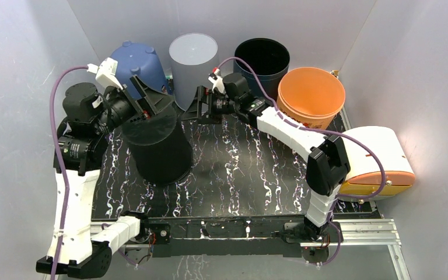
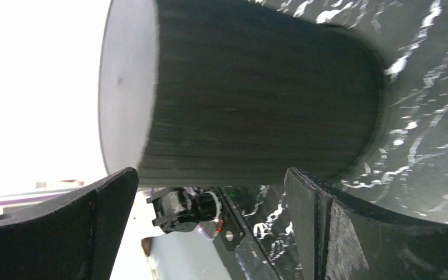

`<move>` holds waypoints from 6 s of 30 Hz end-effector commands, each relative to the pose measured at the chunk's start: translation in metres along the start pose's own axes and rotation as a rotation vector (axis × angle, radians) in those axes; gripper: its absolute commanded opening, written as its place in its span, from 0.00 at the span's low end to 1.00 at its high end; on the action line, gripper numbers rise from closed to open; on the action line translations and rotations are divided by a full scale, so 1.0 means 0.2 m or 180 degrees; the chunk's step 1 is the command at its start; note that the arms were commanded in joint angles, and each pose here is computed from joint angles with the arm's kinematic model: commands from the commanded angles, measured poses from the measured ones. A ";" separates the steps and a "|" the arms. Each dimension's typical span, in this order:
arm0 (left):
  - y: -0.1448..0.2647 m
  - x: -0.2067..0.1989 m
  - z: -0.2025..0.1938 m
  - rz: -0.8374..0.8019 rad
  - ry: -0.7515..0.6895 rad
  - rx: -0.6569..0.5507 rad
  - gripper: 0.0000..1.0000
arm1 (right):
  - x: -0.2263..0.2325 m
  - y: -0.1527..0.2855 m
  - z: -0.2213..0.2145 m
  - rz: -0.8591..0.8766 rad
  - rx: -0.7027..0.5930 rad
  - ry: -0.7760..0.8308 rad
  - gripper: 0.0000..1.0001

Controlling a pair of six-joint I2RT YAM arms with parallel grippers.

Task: Turn the large container upside down

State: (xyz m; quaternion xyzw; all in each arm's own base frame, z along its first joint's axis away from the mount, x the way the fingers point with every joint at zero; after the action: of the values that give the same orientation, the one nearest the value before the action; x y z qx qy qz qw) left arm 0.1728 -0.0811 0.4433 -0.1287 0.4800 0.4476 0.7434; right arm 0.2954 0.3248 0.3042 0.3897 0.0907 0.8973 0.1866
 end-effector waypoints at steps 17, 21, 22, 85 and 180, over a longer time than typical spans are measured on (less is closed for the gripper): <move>-0.47 -0.06 -0.43 0.0122 -0.0505 0.1301 0.98 | -0.23 1.27 0.40 -0.3886 -0.0978 0.1099 0.98; -0.58 -0.02 -0.50 0.0320 -0.0654 0.1419 0.98 | -0.33 1.25 0.38 -0.4187 -0.0569 0.1099 0.98; -0.59 0.00 -0.51 0.0369 -0.0678 0.1432 0.98 | -0.35 1.23 0.37 -0.4134 -0.0500 0.1096 0.98; -0.52 0.23 -0.15 0.0821 -0.0071 0.1172 0.98 | -0.18 0.85 -0.30 -0.1361 -0.0395 -0.0295 0.00; -0.48 0.11 -0.13 0.0358 0.0092 0.1128 0.98 | -0.56 1.07 -0.86 0.1060 -0.1391 -0.2234 0.00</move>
State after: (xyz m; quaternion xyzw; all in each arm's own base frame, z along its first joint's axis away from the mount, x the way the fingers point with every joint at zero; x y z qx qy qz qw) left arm 0.2425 -0.1408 0.3828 0.0283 0.5744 0.4004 0.7134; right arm 0.2025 0.0820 0.1900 0.6269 -0.2206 0.7291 0.1634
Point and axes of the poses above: each gripper's point midway between its finger pads, its own y axis back along the fingers, its own x axis along the line the jaws close on, z = x × y, the point moved 10 cm from there along y, back along the fingers, and after that the axes turned 15 degrees about y, right-handed, at the moved point
